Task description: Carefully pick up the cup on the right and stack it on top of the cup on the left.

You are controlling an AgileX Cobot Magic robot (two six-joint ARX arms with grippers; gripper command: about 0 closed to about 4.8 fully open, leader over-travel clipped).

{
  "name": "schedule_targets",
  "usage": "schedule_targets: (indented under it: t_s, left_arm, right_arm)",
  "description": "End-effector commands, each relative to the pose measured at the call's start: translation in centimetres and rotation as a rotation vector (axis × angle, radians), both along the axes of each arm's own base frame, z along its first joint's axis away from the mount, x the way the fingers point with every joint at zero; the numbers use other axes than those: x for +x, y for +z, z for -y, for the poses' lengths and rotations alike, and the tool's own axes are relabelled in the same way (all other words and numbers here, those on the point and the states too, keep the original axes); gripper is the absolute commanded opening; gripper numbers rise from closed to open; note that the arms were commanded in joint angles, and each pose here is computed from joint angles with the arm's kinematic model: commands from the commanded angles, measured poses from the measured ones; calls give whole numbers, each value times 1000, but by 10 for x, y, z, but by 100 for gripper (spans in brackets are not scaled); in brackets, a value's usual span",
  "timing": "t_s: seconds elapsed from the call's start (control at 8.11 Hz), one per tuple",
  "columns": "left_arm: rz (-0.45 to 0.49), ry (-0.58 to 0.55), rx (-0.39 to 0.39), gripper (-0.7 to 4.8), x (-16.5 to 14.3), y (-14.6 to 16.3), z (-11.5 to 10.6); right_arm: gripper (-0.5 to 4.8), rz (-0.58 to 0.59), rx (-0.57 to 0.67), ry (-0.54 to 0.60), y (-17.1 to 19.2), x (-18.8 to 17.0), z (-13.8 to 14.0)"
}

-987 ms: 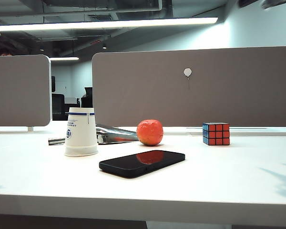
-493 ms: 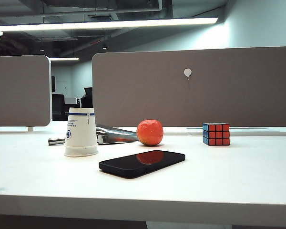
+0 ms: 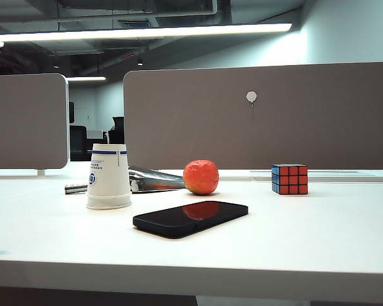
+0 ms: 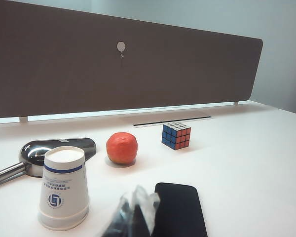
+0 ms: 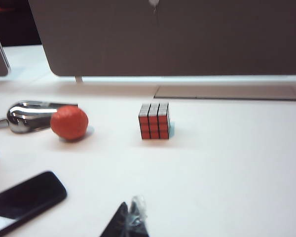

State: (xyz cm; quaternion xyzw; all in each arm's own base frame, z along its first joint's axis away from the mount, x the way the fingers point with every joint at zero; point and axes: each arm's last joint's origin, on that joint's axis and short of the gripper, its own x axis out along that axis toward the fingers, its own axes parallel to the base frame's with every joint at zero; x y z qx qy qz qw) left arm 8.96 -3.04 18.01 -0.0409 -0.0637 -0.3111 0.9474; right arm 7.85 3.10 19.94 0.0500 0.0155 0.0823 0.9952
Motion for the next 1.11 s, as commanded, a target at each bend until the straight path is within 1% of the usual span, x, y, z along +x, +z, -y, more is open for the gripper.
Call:
schedule_targets:
  t_s: [0.12,0.25,0.37,0.49,0.62,0.74,1.11]
  left_arm:
    - [10,-6,-5,-5,0,2,0]
    - [8,-7,-6,-5,0,2,0]
    - [-7,-9,-25,-5,0,1,0]
    - [-14,-9,-24,-5,0,1,0]
    - [-28,-9,-29,-5,0,0,0]
    - [-64,-11,-59,-5,0,-1,0]
    - [-69,-11,-58,-5,0,-2,0]
  right_arm:
    - [-1,15,0,18,-20,7,-4]
    - [-1,14,-38,44,-25,8,-5]
    - [-1,13,-94,72,-27,8,-6]
    - [-1,8,-154,98,-33,9,-7]
    - [-1,-20,-164,107,-41,10,-8]
    - [-1,-53,-178,128,-45,9,-9]
    - [-1,-43,-175,126,-44,9,-9]
